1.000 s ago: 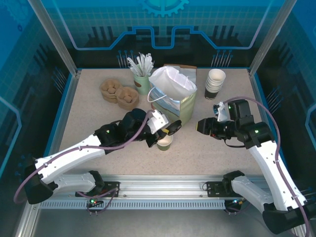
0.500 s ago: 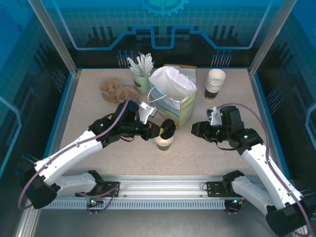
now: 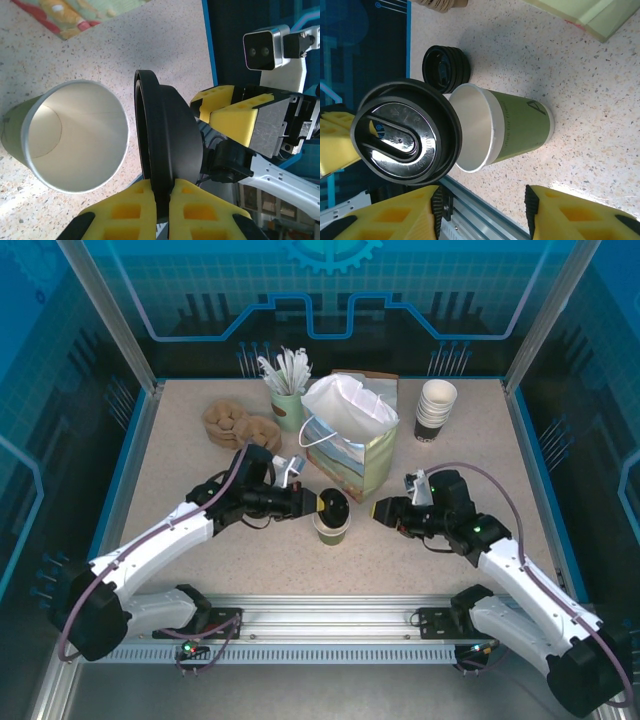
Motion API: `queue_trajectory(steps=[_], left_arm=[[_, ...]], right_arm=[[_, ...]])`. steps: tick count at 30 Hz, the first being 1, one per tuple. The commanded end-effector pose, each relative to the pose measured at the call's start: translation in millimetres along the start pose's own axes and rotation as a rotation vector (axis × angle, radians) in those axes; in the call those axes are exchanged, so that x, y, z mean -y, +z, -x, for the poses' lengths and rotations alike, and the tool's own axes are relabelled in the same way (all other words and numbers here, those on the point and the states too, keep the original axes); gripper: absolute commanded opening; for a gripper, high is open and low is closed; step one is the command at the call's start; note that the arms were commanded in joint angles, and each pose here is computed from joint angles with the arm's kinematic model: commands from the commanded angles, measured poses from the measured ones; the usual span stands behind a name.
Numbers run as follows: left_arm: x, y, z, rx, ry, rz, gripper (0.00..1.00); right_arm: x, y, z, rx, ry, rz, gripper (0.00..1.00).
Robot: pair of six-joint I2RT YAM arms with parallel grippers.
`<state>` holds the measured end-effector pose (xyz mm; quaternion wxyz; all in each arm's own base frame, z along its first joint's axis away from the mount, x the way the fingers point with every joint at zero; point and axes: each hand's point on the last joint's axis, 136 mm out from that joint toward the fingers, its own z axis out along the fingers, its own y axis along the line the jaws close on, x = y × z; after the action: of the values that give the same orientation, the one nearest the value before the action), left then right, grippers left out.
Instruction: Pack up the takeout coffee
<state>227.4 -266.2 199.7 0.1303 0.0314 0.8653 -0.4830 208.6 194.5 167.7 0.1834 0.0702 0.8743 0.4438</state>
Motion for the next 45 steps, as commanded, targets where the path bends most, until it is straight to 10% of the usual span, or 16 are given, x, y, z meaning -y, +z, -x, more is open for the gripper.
queue_trajectory(steps=[1,45], left_arm=[[2,1,0,-0.017,-0.044,-0.063,0.1],[-60,27,-9,-0.088,-0.133,-0.005,0.28]], right_arm=[[-11,4,5,0.02,-0.017,0.053,0.5],[-9,53,-7,-0.103,-0.036,0.019,0.57]])
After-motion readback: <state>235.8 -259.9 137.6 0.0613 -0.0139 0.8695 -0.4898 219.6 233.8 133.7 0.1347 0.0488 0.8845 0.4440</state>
